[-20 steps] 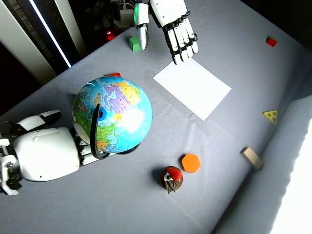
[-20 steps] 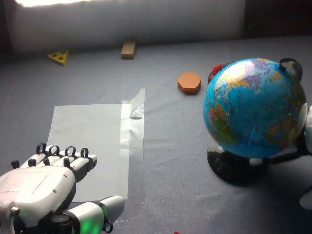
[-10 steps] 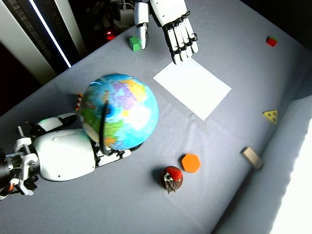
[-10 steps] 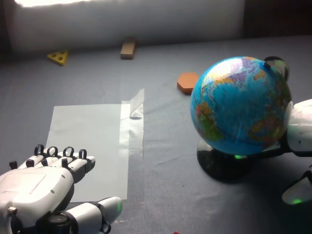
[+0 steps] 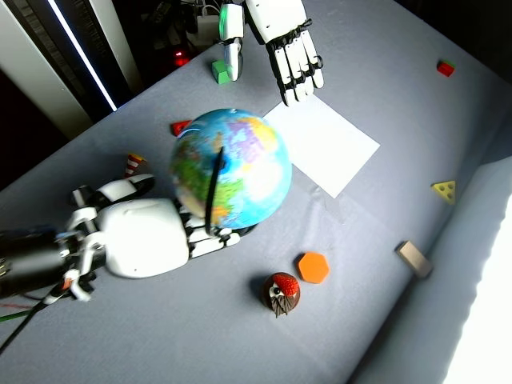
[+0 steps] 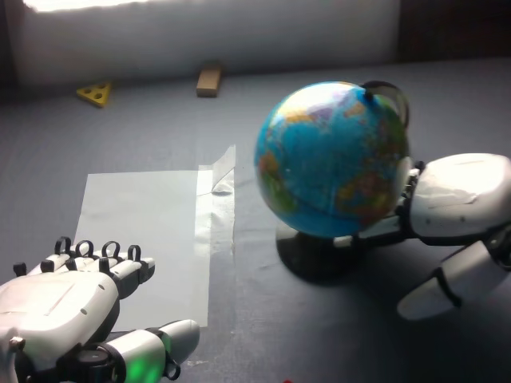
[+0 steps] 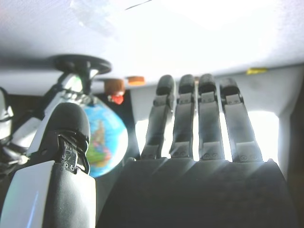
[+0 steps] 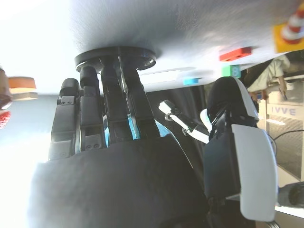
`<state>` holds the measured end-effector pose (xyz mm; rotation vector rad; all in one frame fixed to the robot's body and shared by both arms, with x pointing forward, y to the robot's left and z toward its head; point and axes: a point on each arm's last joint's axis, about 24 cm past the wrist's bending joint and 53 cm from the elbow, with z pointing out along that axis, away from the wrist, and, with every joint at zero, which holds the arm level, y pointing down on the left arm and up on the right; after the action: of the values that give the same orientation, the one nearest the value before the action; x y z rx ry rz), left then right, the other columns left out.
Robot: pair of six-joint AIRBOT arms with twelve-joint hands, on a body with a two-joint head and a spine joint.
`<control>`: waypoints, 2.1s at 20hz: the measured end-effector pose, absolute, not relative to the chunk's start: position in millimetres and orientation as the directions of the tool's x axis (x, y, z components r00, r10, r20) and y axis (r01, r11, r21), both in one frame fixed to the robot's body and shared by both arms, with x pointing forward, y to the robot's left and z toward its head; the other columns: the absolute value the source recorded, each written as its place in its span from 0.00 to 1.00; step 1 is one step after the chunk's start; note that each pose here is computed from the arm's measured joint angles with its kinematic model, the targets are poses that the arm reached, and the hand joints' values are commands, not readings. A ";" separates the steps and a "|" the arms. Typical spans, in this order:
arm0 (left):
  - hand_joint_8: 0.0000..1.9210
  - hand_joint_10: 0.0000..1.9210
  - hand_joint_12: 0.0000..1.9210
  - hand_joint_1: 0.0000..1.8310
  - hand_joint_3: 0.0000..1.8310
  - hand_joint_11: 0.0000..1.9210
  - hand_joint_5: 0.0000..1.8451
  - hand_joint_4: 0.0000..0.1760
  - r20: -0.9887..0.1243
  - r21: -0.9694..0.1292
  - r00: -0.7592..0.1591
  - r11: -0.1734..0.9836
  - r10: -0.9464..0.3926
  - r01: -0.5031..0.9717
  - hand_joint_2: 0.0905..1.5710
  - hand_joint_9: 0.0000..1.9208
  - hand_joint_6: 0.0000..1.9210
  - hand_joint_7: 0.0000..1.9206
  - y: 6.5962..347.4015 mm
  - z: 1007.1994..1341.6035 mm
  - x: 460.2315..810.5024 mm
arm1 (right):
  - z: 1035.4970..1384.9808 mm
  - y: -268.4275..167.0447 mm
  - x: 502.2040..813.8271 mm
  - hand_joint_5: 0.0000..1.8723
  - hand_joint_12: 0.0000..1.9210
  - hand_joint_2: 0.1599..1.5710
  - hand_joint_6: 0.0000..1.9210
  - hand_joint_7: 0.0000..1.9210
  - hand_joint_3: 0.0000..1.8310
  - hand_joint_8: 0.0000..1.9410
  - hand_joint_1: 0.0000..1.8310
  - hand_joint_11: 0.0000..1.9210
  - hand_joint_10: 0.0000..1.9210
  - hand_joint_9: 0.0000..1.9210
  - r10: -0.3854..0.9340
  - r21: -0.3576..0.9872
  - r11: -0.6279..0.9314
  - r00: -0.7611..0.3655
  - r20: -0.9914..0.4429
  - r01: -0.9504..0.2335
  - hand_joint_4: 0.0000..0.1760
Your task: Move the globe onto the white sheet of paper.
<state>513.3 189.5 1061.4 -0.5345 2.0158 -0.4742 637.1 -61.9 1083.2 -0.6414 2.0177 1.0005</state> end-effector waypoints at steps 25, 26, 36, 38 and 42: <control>0.00 0.00 0.07 0.04 0.00 0.00 0.11 0.00 -0.700 -0.528 -0.441 0.823 -0.561 -0.208 0.73 0.08 0.00 0.10 196.3 1056.4 509.7 | 1091.8 67.0 644.1 0.15 0.14 0.68 0.00 0.12 0.00 0.00 0.00 0.00 0.00 0.10 -0.034 0.449 0.553 -0.557 -0.830 -0.702 0.00; 0.00 0.00 0.08 0.04 0.00 0.00 0.11 0.00 -0.699 -0.528 -0.442 0.822 -0.562 -0.211 0.73 0.09 0.00 0.10 196.5 1055.9 509.4 | 1093.3 71.4 643.8 0.15 0.14 0.68 0.00 0.12 0.00 0.00 0.00 0.00 0.00 0.10 -0.031 0.451 0.552 -0.557 -0.830 -0.701 0.00; 0.00 0.00 0.05 0.03 0.00 0.00 0.10 0.00 -0.678 -0.530 -0.455 0.813 -0.577 -0.240 0.73 0.07 0.00 0.09 200.1 1045.3 501.9 | 1098.5 102.0 642.3 0.11 0.09 0.68 0.00 0.10 0.00 0.00 0.00 0.00 0.00 0.08 -0.031 0.432 0.565 -0.541 -0.841 -0.703 0.00; 0.00 0.00 0.05 0.03 0.00 0.00 0.10 0.00 -0.681 -0.530 -0.458 0.816 -0.571 -0.229 0.73 0.07 0.00 0.09 198.2 1043.3 503.3 | 1101.9 107.1 643.2 0.11 0.08 0.68 0.00 0.10 0.00 0.00 0.00 0.00 0.00 0.08 -0.028 0.428 0.567 -0.535 -0.844 -0.704 0.00; 0.00 0.00 0.03 0.00 0.00 0.00 0.08 0.00 -0.682 -0.530 -0.461 0.818 -0.567 -0.223 0.73 0.06 0.00 0.08 196.3 1042.4 503.4 | 1102.9 122.8 640.6 0.13 0.07 0.67 0.01 0.11 0.00 0.01 0.00 0.00 0.00 0.07 -0.017 0.439 0.573 -0.546 -0.838 -0.691 0.00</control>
<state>503.4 196.3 1042.4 -0.5825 2.0512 -0.4589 640.6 122.8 1102.9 -0.5679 1.9602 1.0092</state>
